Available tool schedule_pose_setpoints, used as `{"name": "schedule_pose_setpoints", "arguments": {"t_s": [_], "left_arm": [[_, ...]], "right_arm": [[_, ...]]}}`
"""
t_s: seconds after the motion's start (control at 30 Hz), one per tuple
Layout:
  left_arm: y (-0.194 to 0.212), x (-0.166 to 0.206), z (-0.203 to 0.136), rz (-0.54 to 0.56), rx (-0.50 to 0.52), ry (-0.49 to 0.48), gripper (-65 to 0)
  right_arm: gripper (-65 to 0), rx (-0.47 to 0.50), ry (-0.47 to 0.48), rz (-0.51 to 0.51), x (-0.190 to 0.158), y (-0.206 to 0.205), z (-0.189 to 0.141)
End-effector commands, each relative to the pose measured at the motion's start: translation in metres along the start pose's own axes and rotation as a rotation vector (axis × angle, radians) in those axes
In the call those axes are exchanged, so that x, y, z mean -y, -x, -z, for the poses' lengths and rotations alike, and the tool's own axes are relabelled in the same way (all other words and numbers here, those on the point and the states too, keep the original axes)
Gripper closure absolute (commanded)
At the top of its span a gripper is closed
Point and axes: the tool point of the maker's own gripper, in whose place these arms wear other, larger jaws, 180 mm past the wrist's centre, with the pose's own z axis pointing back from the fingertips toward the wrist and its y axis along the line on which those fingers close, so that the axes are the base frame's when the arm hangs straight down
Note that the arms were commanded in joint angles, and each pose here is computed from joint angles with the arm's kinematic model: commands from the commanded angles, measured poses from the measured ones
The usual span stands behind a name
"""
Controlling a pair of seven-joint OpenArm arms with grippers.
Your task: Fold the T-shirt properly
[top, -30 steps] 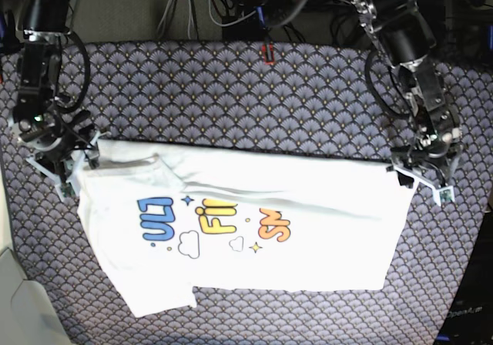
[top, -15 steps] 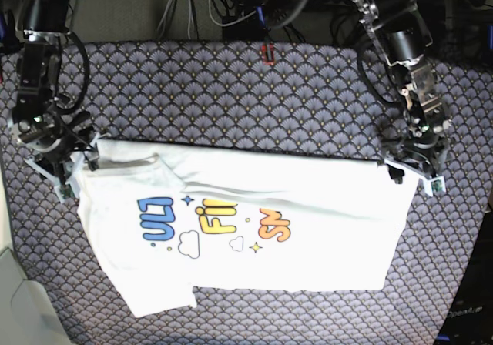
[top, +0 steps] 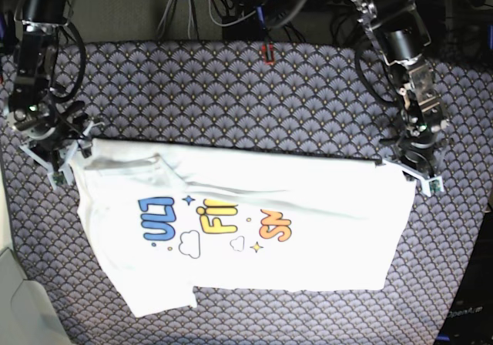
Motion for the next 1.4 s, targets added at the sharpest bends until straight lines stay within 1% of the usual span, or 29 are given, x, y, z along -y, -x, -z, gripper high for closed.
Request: {"name": "schedule_pose_setpoints", "arguments": {"t_s": [0.0, 0.07, 0.23, 0.33, 0.43, 0.5, 0.57, 0.77, 1.1, 1.17, 1.37], "left_arm": [[-0.018, -0.003, 0.001, 0.005, 0.045, -0.009, -0.3], [-0.018, -0.003, 0.001, 0.005, 0.045, -0.009, -0.3], [-0.017, -0.003, 0.001, 0.004, 0.043, -0.008, -0.3], [-0.013, -0.004, 0.000, 0.006, 0.035, -0.009, -0.3], [-0.009, -0.005, -0.001, 0.008, 0.029, -0.010, -0.3], [-0.009, -0.005, -0.001, 0.008, 0.029, -0.010, -0.3], [-0.009, -0.005, -0.001, 0.008, 0.029, -0.010, -0.3], [-0.003, -0.008, -0.003, 0.014, 0.019, -0.013, -0.3], [0.001, -0.010, -0.005, 0.023, 0.011, -0.015, -0.3], [0.011, -0.013, -0.008, 0.029, -0.005, -0.018, -0.3], [0.007, -0.019, -0.017, 0.051, 0.018, -0.030, -0.3]], "right_arm": [[-34.9, 0.049, 0.016, -0.010, 0.008, -0.016, -0.004], [-34.9, 0.048, 0.015, -0.008, 0.007, -0.015, -0.003], [-34.9, -0.005, -0.007, 0.023, 0.004, 0.006, 0.008], [-34.8, -0.008, -0.023, 0.041, 0.001, 0.018, 0.014], [-34.0, 0.009, -0.034, 0.047, -0.003, 0.025, 0.015], [-30.1, 0.017, -0.036, 0.046, -0.005, 0.027, 0.015], [-24.2, 0.019, -0.038, 0.046, -0.006, 0.028, 0.014], [0.0, 0.016, -0.035, 0.043, -0.005, 0.029, 0.014], [0.0, 0.024, -0.029, 0.035, -0.003, 0.026, 0.013], [0.0, 0.040, -0.025, 0.026, -0.002, 0.020, 0.010], [0.0, 0.091, 0.043, 0.046, 0.018, 0.010, -0.011]]}}
